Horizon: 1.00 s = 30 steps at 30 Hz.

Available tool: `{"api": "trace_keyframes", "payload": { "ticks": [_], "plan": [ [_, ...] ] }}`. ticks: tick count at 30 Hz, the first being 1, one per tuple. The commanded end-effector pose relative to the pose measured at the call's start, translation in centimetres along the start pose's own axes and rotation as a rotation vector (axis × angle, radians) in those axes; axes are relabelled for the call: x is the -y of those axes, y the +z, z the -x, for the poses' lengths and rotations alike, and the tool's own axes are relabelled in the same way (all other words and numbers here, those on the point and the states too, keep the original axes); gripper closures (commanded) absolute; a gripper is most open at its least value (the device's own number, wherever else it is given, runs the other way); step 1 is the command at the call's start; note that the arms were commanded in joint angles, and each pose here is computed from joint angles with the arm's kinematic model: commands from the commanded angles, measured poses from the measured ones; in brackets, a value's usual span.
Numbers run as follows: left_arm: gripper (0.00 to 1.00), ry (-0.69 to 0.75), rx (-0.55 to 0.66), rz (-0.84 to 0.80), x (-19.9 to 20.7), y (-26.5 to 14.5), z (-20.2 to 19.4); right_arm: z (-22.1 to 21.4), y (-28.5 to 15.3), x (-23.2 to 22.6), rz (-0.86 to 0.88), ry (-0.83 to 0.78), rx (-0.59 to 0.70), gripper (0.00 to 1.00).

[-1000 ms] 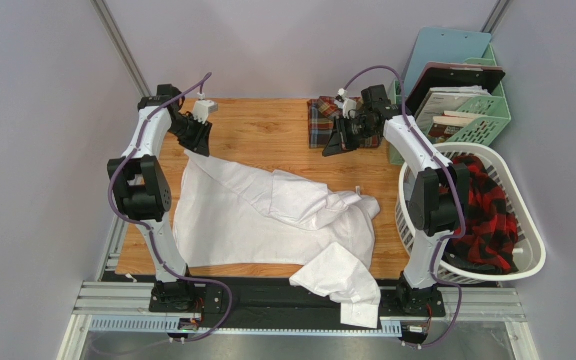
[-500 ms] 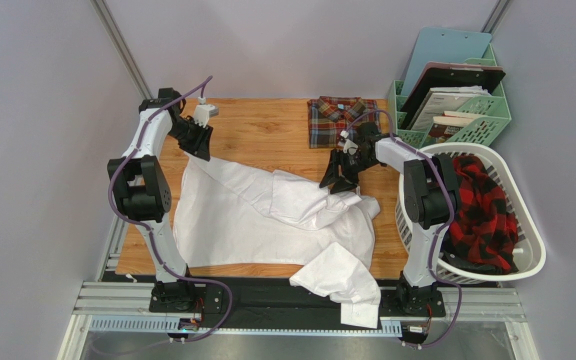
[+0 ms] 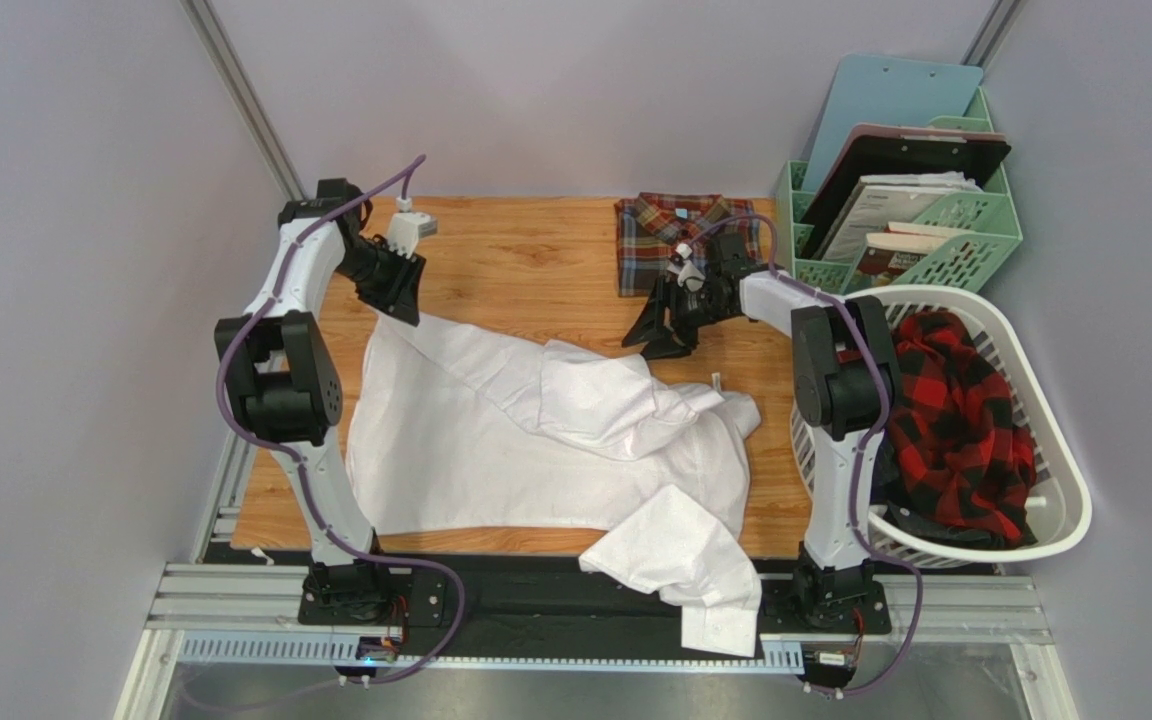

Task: Fold and stack the long sleeve shirts
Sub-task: Flatten the shirt out

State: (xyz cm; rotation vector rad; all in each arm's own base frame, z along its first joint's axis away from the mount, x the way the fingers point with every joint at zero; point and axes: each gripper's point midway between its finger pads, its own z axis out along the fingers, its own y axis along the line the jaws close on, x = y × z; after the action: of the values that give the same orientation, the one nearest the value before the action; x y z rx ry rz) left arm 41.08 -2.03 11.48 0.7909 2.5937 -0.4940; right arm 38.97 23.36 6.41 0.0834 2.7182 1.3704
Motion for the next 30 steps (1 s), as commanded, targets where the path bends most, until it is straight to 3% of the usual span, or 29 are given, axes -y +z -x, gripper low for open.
{"api": "trace_keyframes", "payload": {
  "ticks": [1, 13, 24, 25, 29, 30],
  "plan": [
    [0.56, 0.025, 0.025, 0.035, 0.8, -2.7, 0.5, 1.5, 1.0, -1.7, 0.128, 0.067, 0.010, 0.49],
    [0.56, 0.018, 0.027, 0.050, 1.3, -3.9, 0.7, -3.5, 1.5, 0.3, 0.184, 0.309, -0.088, 0.49],
    [0.56, 0.015, 0.012, 0.057, 1.7, -4.1, -0.4, 3.2, -0.6, -5.8, 0.311, 0.100, 0.050, 0.55],
    [0.56, 0.016, 0.012, 0.056, 1.8, -4.1, -0.4, 4.2, -1.2, -6.7, 0.321, 0.068, 0.067, 0.58],
    [0.56, 0.013, 0.007, 0.054, 2.0, -4.4, -0.3, 5.3, -1.6, -8.0, 0.351, 0.009, 0.067, 1.00],
    [0.56, 0.022, 0.010, 0.059, 1.9, -4.7, -0.1, 5.4, -1.7, -8.1, 0.355, 0.005, 0.067, 1.00]
  ]
}}
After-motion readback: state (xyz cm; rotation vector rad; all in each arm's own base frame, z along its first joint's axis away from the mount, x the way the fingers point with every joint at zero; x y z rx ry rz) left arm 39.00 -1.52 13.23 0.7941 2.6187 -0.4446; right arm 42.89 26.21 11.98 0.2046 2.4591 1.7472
